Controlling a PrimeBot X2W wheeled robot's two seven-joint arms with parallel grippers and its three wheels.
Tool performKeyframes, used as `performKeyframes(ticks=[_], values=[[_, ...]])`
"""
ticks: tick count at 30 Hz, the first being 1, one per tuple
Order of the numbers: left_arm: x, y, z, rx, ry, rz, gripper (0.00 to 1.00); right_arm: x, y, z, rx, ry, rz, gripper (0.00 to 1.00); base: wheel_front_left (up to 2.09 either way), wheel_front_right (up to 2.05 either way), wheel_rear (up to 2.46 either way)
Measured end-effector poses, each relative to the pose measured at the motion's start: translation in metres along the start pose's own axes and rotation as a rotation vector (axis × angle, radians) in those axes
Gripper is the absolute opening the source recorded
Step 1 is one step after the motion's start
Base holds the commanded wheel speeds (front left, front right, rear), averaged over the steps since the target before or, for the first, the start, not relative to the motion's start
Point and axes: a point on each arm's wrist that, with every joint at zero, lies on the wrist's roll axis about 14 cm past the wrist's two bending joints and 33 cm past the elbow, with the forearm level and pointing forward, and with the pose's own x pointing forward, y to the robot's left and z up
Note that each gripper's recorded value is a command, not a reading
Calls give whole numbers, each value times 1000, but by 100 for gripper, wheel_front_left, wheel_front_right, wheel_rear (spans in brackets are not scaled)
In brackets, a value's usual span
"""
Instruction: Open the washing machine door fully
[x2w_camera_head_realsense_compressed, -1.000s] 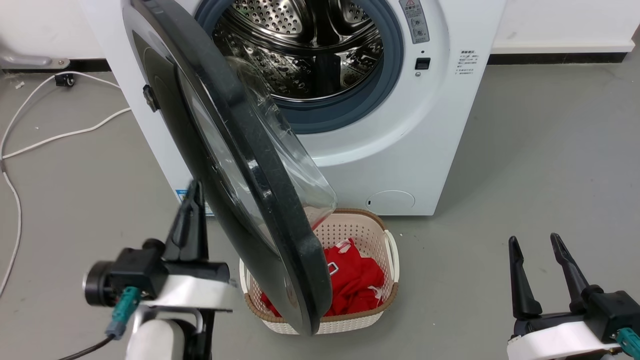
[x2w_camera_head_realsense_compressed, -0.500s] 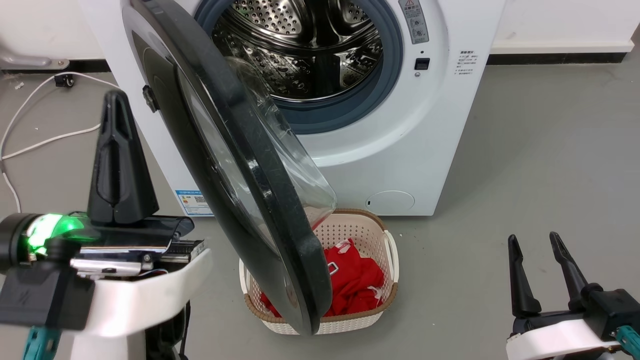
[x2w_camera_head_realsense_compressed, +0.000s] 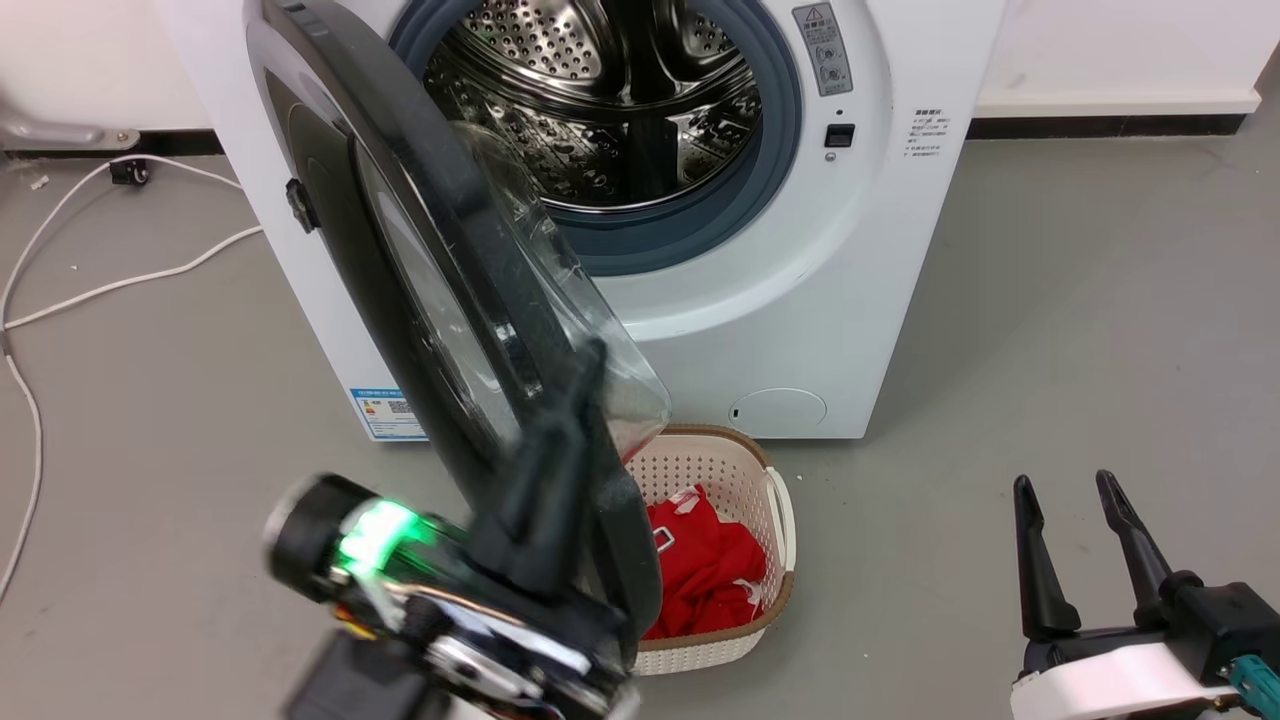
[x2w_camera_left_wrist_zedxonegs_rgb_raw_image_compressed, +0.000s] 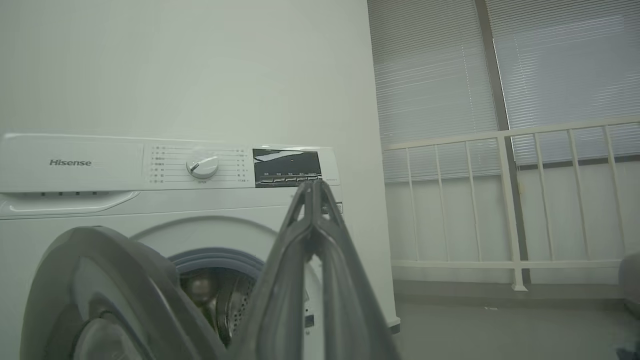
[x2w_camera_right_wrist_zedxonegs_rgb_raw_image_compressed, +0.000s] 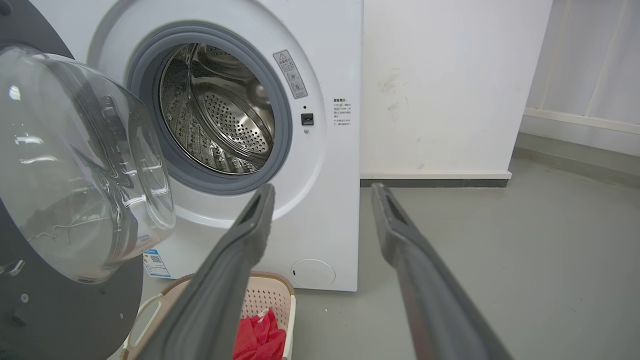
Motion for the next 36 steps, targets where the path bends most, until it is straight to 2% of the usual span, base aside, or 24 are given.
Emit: performKeyframes(ticks=[12,18,23,36], values=[[-70,-45,-91,-142,431,-90,0,0,2,-9,7,26,6,100,0,0,0],[-106,-51,-125,-167,600,-83,0,1,2,-10,8,31,4,100,0,0,0],[-119,-49,-142,-156,658,-78,0,1,2,-13,14,40,6,100,0,0,0],[-88,-32,-166,-105,611,-37,0,-1,1,-19,33,61,-5,100,0,0,0]])
